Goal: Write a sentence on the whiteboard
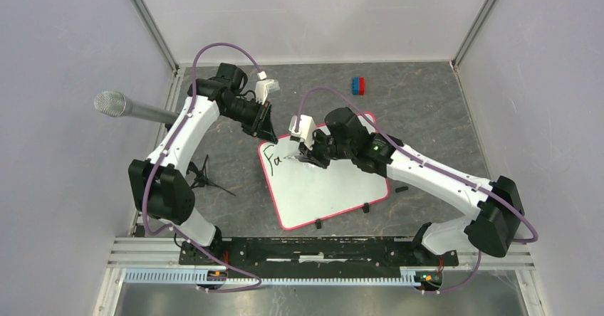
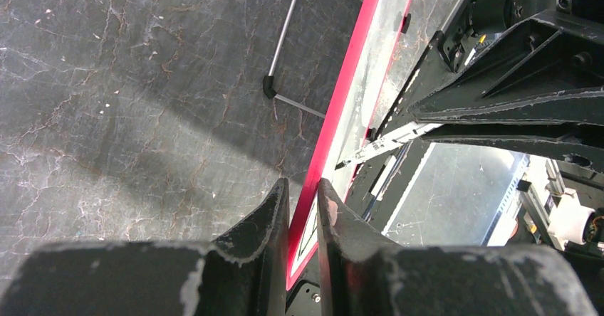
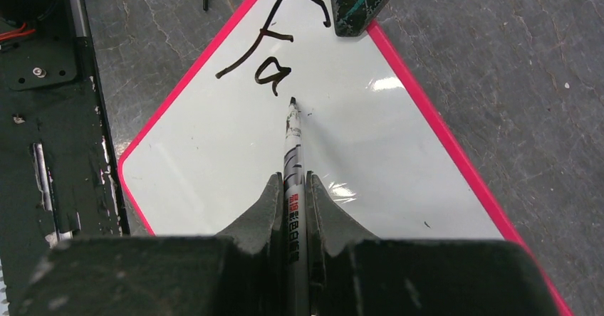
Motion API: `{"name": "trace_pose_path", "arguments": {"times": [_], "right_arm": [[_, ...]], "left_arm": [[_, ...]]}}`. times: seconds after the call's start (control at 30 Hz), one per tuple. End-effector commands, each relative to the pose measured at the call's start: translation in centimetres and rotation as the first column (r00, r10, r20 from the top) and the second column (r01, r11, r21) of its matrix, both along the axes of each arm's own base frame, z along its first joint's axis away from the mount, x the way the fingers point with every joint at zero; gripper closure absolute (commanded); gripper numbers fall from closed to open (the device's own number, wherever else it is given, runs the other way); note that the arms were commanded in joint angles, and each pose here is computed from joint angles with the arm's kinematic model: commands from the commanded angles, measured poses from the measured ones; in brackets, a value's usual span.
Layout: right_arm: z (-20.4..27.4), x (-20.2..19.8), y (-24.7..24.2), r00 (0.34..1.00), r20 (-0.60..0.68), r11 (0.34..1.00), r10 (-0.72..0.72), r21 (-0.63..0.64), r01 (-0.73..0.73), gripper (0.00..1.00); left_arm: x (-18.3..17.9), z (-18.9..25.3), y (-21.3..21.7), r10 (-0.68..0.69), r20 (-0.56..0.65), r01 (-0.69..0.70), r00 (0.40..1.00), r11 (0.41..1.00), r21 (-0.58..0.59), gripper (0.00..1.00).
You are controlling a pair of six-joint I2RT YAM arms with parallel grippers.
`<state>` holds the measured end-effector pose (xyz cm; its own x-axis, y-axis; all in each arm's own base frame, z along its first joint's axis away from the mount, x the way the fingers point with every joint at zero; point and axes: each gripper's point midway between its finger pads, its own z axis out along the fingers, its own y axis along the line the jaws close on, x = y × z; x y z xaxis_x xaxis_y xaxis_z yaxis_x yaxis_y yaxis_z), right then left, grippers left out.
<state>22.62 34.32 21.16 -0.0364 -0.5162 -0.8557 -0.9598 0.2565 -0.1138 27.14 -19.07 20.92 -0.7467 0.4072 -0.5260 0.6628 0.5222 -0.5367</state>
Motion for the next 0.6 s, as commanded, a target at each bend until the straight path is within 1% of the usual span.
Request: {"name": "trace_pose_path", "arguments": {"times": [0.0,0.33,0.57], "right_arm": [[2.3,1.1,1.0,0.999,0.05,0.999,-0.012,0.052,0.01,1.0],[2.7,1.3,1.8,0.999,0.042,0.998,-0.001,0.069,-0.002,1.0],[1.7,1.7,1.5,0.999,0.045,0.999,-0.012,0.037,0.01,1.0]], "left_arm": [[-0.6,1.1,-0.1,-0.017,0.036,0.018,0.999,1.0,-0.024,0.98],[-0.6,1.2,-0.1,-0.016,0.04,0.017,0.999,1.0,-0.024,0.98],[-0.6,1.2,-0.1,-0.016,0.04,0.016,0.999,1.0,-0.022,0.98]]}}
